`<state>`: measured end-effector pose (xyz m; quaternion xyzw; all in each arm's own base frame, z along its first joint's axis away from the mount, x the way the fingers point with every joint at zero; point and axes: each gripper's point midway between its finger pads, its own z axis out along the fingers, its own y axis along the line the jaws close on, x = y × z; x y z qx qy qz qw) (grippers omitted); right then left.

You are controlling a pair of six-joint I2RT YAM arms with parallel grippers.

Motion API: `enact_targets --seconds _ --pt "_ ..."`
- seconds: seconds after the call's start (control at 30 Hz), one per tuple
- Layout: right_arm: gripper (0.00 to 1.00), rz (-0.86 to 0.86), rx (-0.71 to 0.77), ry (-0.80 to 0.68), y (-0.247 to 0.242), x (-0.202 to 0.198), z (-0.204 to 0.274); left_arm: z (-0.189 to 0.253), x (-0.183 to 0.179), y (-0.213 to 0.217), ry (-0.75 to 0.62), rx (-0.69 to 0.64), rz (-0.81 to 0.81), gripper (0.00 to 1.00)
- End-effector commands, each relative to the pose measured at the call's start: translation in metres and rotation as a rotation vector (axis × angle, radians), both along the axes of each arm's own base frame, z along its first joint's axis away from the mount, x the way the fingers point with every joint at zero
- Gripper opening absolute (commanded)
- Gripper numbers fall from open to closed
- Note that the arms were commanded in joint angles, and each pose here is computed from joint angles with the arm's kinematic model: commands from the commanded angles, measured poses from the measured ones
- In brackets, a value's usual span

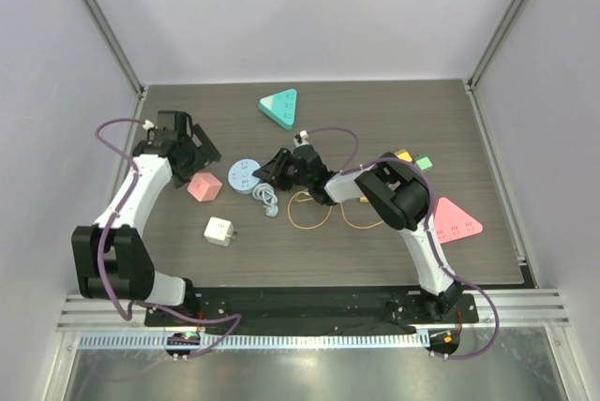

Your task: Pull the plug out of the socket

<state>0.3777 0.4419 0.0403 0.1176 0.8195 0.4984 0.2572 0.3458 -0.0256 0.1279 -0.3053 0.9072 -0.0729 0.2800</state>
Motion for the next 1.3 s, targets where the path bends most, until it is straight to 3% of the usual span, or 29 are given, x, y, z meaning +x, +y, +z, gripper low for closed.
enact_targets --seconds 0.0,0.3,0.43,0.5,0.53,0.6,0.83,1.0,1.1,1.2,1.23,1.27 --pt "0.01 -0.022 -0.113 0.045 -0.018 -0.004 -0.037 0.039 0.007 -0.004 -0.126 0.057 -0.046 0.97" --pt "0.01 -0.061 -0.152 0.032 -0.010 0.035 -0.023 0.067 0.004 -0.027 -0.232 -0.012 -0.119 0.97" --pt "0.01 -0.070 -0.176 -0.039 0.008 0.079 0.004 0.074 0.002 -0.040 -0.255 -0.071 -0.159 0.96" --pt "0.01 -0.086 -0.193 -0.027 0.005 0.095 -0.007 0.080 0.000 -0.042 -0.268 -0.080 -0.164 0.96" --pt "0.01 -0.093 -0.159 -0.066 0.013 0.110 0.013 0.087 -0.001 -0.042 -0.291 -0.082 -0.167 0.96" --pt "0.01 -0.110 -0.179 -0.067 0.012 0.125 -0.001 0.096 -0.002 -0.043 -0.322 -0.084 -0.168 0.96" --pt "0.01 -0.224 -0.037 -0.200 0.045 0.194 0.031 0.110 -0.006 -0.039 -0.370 -0.078 -0.155 0.96" --pt "0.01 -0.346 0.079 -0.271 0.049 0.219 0.048 0.104 -0.003 -0.044 -0.349 -0.098 -0.168 0.96" --pt "0.08 -0.373 0.080 -0.326 0.053 0.221 0.064 0.102 -0.002 -0.045 -0.345 -0.103 -0.170 0.95" --pt "0.29 -0.376 0.054 -0.351 0.054 0.219 0.072 0.100 -0.001 -0.047 -0.340 -0.111 -0.175 0.95" --pt "0.41 -0.370 0.052 -0.353 0.055 0.219 0.077 0.099 -0.001 -0.047 -0.340 -0.113 -0.177 0.95" --pt "0.44 -0.357 0.034 -0.364 0.055 0.218 0.081 0.100 -0.001 -0.048 -0.343 -0.116 -0.179 0.95"
